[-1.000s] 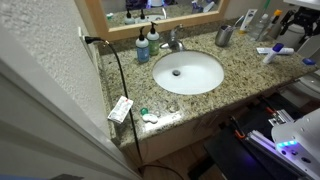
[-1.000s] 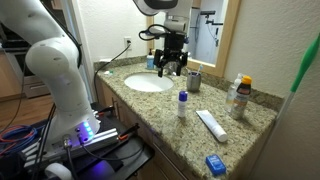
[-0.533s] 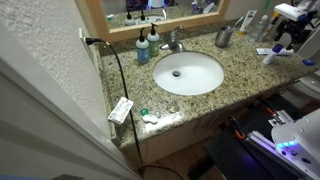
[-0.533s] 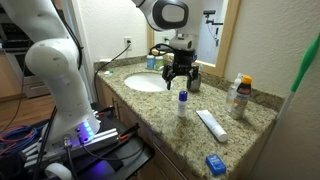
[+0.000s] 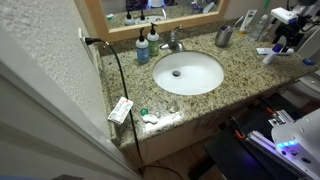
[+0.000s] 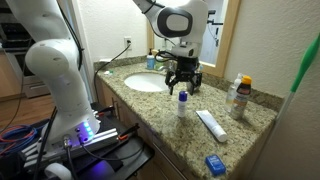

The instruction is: Pick up the blue bottle and place it on the left. Then pick up the small bottle with a blue cap and place it on the left

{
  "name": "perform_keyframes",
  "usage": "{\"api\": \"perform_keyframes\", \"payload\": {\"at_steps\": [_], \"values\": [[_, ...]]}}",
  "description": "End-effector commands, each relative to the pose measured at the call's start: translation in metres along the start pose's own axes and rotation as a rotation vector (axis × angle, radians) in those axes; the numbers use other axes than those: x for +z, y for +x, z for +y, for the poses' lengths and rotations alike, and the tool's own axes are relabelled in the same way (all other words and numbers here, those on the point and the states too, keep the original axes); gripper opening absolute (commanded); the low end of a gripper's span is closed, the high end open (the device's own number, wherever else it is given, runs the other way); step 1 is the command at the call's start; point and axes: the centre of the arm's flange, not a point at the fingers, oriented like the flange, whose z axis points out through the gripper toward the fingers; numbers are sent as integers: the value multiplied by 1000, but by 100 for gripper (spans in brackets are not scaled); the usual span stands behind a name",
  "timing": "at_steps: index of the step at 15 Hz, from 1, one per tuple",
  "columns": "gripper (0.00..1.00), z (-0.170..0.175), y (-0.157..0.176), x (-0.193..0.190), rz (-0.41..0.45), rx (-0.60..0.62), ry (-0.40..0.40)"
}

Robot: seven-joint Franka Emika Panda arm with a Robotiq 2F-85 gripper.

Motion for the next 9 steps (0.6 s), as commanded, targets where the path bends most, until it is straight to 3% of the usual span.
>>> {"api": "perform_keyframes", "payload": {"at_steps": [1,9], "values": [[74,-2,1,4,4,-5,-12],[18,-5,-1,8,9,-11,-21]]}}
